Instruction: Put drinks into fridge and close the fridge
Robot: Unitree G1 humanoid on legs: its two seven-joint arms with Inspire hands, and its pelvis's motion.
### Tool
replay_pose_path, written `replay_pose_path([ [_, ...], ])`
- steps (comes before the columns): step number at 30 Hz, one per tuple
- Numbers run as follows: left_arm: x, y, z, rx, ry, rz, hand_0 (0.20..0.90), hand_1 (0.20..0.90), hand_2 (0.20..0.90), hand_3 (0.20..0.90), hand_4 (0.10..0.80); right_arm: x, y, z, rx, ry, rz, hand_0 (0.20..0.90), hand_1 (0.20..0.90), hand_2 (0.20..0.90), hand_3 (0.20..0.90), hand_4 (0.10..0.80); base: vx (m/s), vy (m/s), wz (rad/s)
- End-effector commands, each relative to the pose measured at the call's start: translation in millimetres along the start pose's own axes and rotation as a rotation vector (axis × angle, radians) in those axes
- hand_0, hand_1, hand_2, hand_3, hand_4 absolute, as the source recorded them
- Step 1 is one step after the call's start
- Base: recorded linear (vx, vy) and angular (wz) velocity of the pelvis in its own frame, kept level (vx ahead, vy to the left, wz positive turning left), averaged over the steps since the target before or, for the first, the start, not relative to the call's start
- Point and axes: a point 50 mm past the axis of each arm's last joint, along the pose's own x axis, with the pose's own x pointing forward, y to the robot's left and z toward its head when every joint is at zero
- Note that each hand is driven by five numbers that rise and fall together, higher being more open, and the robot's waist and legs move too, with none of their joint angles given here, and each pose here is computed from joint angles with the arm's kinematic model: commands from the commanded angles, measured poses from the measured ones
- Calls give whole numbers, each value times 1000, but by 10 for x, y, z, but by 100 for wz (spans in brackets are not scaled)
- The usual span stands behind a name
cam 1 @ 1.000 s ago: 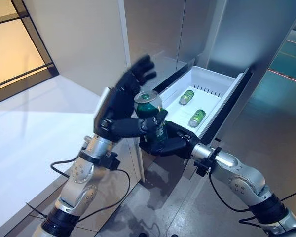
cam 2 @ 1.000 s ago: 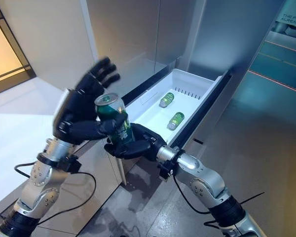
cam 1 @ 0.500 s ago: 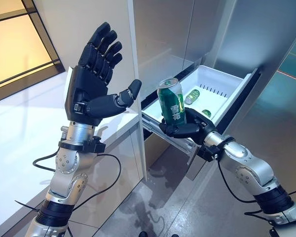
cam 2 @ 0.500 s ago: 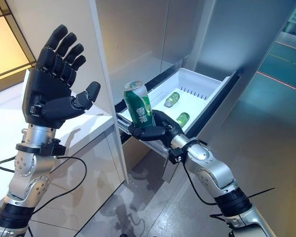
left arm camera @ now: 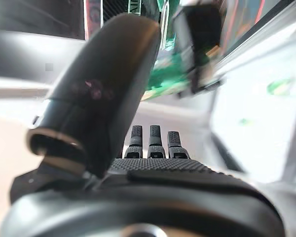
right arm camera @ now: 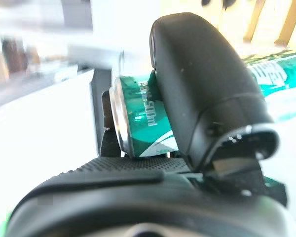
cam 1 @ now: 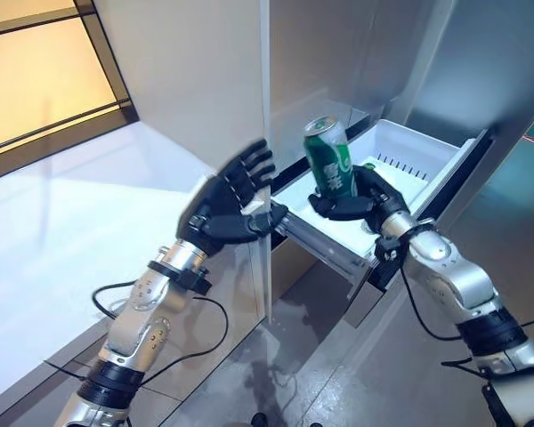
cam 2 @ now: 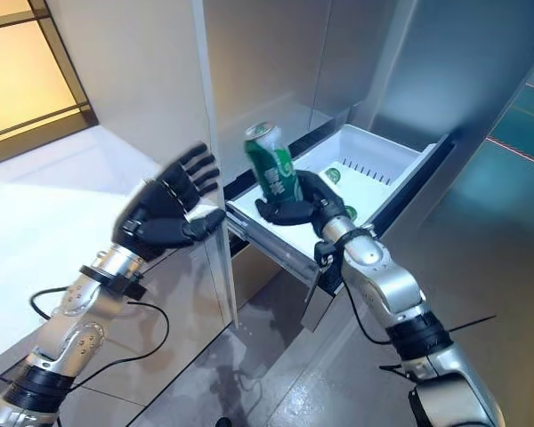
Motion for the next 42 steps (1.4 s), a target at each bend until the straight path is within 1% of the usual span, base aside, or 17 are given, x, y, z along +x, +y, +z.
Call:
replay_pose_path([
  [1,4,-235,-140,-127,56,-208,900,900,900,900,800,28,-595,1302,-48,-444,-247,300,300,300,200,100,82,12,30],
  [4,-145,-368,-457,-182,239,-311,900,900,900,900,800,99,-882,1241,-106,-354,-334,300,300,300,200,100,88,12,24],
  [6,-232,-417,-579,-204,319,-337,900,900,900,900,800,122,-979,1183,-141,-305,-362,300,300,300,200,100,107,9,21],
  [7,-323,-462,-685,-197,392,-372,900,900,900,900,800,137,-1077,1128,-174,-261,-394,300,300,300,200,100,78,7,21],
  [12,-491,-474,-875,-200,532,-379,900,900,900,900,800,135,-1304,1050,-232,-166,-474,300,300,300,200,100,2,-9,19],
  [16,-593,-287,-1035,-109,623,-284,900,900,900,900,800,101,-1483,1061,-262,-115,-543,300,300,300,200,100,-112,-60,30],
  [20,-691,-58,-1202,-51,673,-122,900,900,900,900,800,81,-1559,1042,-293,-57,-571,300,300,300,200,100,-88,-51,19],
  [21,-770,73,-1282,-21,690,-33,900,900,900,900,800,68,-1593,1012,-312,-14,-580,300,300,300,200,100,-110,-43,4],
  [23,-879,207,-1367,-2,708,81,900,900,900,900,800,39,-1646,941,-336,57,-586,300,300,300,200,100,-115,-36,9],
  [24,-900,225,-1384,-1,712,99,900,900,900,900,800,36,-1651,921,-338,75,-585,300,300,300,200,100,-105,-28,7],
  [27,-1162,404,-1512,33,763,236,900,900,900,900,800,-32,-1734,708,-380,208,-562,300,300,300,200,100,-65,-28,1],
  [30,-1312,545,-1543,71,797,331,900,900,900,900,800,-72,-1775,570,-437,319,-516,300,300,300,200,100,-54,-19,1],
  [34,-1428,677,-1557,98,840,396,900,900,900,900,800,-87,-1781,478,-469,431,-471,300,300,300,200,100,-35,-7,2],
  [39,-1440,745,-1549,105,864,417,900,900,900,900,800,-125,-1818,423,-493,545,-436,300,300,300,200,100,-26,11,0],
  [40,-1441,749,-1548,100,866,413,900,900,900,900,800,-138,-1828,408,-498,570,-425,338,338,338,244,144,0,0,0],
  [41,-1440,747,-1549,97,868,411,900,900,900,900,800,-144,-1831,398,-495,581,-422,900,900,900,900,800,0,0,0],
  [42,-1441,746,-1551,96,868,411,900,900,900,900,800,-144,-1829,401,-495,584,-420,900,900,900,900,800,0,0,0],
])
